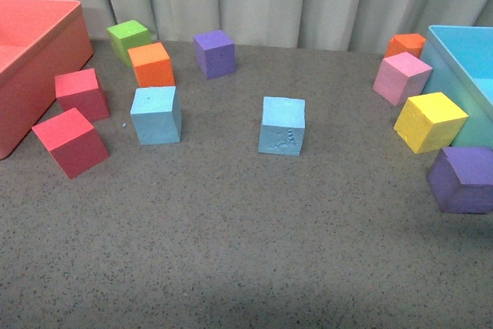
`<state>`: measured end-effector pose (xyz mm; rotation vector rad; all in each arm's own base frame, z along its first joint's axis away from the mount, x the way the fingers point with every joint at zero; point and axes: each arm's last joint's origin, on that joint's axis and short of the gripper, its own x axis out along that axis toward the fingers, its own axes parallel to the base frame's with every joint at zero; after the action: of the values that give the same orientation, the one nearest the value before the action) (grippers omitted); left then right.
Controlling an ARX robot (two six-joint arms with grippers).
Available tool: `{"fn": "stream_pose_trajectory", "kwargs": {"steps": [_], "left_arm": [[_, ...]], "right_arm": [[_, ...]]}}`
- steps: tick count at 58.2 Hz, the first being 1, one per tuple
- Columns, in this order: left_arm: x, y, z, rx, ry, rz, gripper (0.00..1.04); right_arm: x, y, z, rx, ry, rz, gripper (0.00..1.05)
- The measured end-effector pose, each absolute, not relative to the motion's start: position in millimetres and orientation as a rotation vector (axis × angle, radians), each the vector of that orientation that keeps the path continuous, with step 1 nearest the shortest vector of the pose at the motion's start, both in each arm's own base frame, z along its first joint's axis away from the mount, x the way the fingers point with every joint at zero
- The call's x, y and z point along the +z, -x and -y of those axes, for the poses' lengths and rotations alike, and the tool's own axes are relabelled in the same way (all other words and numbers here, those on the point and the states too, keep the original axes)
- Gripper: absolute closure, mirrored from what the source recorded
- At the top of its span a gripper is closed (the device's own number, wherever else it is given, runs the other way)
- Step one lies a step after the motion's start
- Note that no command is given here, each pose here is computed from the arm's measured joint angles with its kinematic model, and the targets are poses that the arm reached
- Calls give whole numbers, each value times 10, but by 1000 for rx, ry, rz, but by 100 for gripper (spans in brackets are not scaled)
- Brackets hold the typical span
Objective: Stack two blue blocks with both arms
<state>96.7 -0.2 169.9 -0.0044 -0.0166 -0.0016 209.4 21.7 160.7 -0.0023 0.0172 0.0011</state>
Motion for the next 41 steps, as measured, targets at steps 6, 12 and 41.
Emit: {"fn": "stream_pose_trajectory", "kwargs": {"steps": [6,12,41], "left_arm": [[1699,-967,2,-2,4,17,7],[1699,-967,2,-2,4,17,7],[1699,-967,2,-2,4,17,7]], "right_arm": [[1605,-1971,-176,3,2,-19,104],[1610,-1843,-133,2,2,-17,104],[1629,-1416,-3,1,0,-12,104]]}}
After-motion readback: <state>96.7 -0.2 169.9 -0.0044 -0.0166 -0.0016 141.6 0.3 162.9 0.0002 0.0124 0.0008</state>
